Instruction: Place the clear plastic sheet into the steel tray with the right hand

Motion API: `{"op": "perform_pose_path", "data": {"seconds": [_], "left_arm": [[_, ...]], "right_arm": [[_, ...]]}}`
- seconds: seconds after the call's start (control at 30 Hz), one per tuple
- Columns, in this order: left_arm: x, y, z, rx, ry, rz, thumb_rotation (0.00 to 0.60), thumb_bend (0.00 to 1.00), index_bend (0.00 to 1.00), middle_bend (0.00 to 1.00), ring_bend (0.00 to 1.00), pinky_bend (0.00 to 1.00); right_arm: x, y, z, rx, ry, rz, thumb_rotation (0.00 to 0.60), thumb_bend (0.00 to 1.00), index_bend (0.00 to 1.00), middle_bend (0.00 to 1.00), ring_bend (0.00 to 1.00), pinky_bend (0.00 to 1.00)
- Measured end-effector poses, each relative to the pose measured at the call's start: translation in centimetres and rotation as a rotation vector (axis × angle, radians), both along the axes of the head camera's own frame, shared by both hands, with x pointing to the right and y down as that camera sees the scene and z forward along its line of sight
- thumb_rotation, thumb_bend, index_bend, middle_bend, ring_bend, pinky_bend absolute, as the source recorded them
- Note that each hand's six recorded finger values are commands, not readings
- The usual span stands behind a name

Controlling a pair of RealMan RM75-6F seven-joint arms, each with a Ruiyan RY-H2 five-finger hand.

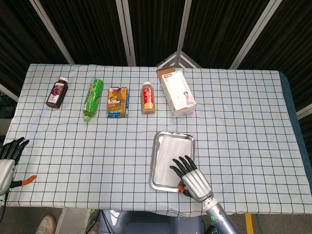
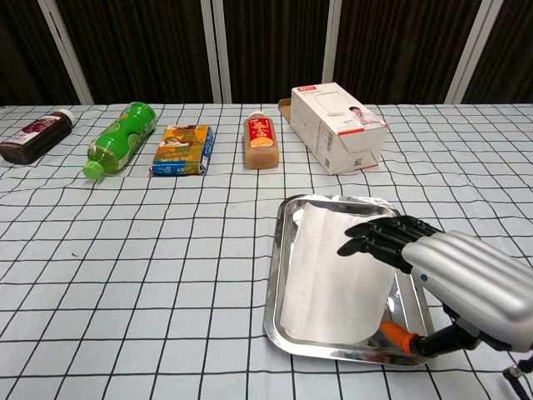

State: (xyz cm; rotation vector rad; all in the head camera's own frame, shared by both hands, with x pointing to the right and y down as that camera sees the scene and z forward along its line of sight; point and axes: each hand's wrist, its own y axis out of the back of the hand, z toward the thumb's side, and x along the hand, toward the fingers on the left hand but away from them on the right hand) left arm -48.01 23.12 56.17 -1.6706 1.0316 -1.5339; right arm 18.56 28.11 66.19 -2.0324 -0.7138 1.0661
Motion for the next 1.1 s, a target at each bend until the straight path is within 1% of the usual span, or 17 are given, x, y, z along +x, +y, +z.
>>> {"op": "perform_pose_path", "data": {"seconds": [0.17, 0.33, 0.6, 0.7, 0.87, 1.0, 1.1], "left_arm": [[0.0, 0.0, 0.0, -0.001, 0.002, 0.001, 0.6, 0.0, 0.0, 0.0, 0.0, 0.0], [0.0, 0.0, -0.1, 0.002, 0.004, 0.0, 0.6, 0.0, 0.0, 0.0, 0.0, 0.0], [0.0, 0.0, -0.1, -0.002, 0.009, -0.003, 0.6, 0.0, 0.0, 0.0, 0.0, 0.0], [0.0, 0.0, -0.1, 0.0, 0.009, -0.004, 0.6, 0.0, 0.0, 0.0, 0.0, 0.0], [0.0, 0.1, -0.2, 0.003, 0.008, -0.002, 0.6, 0.0, 0.0, 0.0, 0.0, 0.0], [0.0, 0.2, -0.2, 0.004, 0.001, 0.002, 0.6, 0.0, 0.0, 0.0, 0.0, 0.0], [0.1, 0.2, -0.3, 0.009, -0.003, 0.007, 0.6, 0.0, 0.0, 0.0, 0.0, 0.0]], "right_arm": [[-0.5, 0.5, -0.8, 0.016, -0.016, -0.011, 0.6, 0.4, 0.09, 0.06, 0.0, 0.0], [-0.8, 0.7, -1.4, 0.043, -0.005, -0.019, 0.6, 0.4, 0.08, 0.05, 0.0, 0.0], [1.1, -0.6, -2.1, 0.073, 0.058, 0.011, 0.6, 0.4, 0.06, 0.05, 0.0, 0.0], [2.5, -1.3, -2.7, 0.097, 0.092, 0.015, 0.6, 0.4, 0.06, 0.05, 0.0, 0.0], [6.2, -2.6, -4.6, 0.156, 0.175, 0.027, 0.6, 0.4, 0.05, 0.03, 0.0, 0.0], [10.4, -3.4, -6.8, 0.208, 0.239, 0.077, 0.6, 0.4, 0.0, 0.0, 0.0, 0.0], [13.8, -3.5, -8.4, 0.224, 0.278, 0.144, 0.6, 0.4, 0.0, 0.0, 0.0, 0.0]]}}
